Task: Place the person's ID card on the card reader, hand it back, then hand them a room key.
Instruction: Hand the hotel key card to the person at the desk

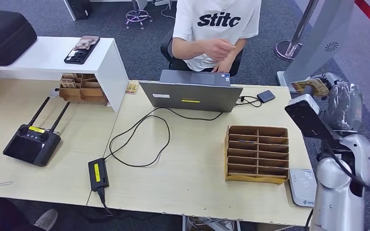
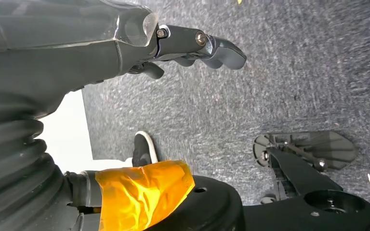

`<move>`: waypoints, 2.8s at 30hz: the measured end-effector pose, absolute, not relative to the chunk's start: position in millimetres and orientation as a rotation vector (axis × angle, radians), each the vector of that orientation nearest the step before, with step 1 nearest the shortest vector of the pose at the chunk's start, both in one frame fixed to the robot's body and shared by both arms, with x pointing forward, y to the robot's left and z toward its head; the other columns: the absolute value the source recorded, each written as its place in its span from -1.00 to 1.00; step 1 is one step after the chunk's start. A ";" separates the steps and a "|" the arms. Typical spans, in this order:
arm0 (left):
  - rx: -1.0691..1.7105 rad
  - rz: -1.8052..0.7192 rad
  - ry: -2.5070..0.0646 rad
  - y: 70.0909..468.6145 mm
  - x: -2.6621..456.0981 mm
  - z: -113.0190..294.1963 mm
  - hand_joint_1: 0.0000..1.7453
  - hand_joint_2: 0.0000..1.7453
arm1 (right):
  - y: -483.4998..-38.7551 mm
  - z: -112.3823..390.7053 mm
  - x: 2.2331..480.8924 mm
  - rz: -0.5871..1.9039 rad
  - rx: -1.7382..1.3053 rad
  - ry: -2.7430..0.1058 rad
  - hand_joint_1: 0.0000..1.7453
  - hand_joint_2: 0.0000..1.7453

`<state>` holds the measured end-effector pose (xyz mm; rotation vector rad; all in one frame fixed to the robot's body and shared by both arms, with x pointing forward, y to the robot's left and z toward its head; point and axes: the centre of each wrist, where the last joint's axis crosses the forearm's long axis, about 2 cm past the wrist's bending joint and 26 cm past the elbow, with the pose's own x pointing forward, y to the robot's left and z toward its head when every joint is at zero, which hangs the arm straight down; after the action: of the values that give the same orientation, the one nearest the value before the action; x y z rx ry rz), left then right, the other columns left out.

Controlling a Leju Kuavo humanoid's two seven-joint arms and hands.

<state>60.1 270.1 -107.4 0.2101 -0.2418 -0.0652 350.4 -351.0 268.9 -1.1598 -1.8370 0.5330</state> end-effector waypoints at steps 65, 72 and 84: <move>0.227 -0.049 -0.213 276.4 60.5 -107.5 -1.00 1.00 | -331.2 292.7 405.2 0.643 -1.127 -1.811 -1.00 1.00; 0.226 -0.018 -0.205 274.7 58.5 -107.7 -1.00 1.00 | -334.9 278.6 368.7 0.637 -1.169 -1.863 -1.00 1.00; 0.222 -0.012 -0.204 272.0 58.3 -107.7 -1.00 1.00 | -340.8 270.7 348.6 0.652 -1.206 -1.865 -1.00 1.00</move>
<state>58.3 272.0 -107.7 0.2216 -0.2042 -0.0123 348.6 -340.8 270.7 -1.2063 -1.8654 0.6518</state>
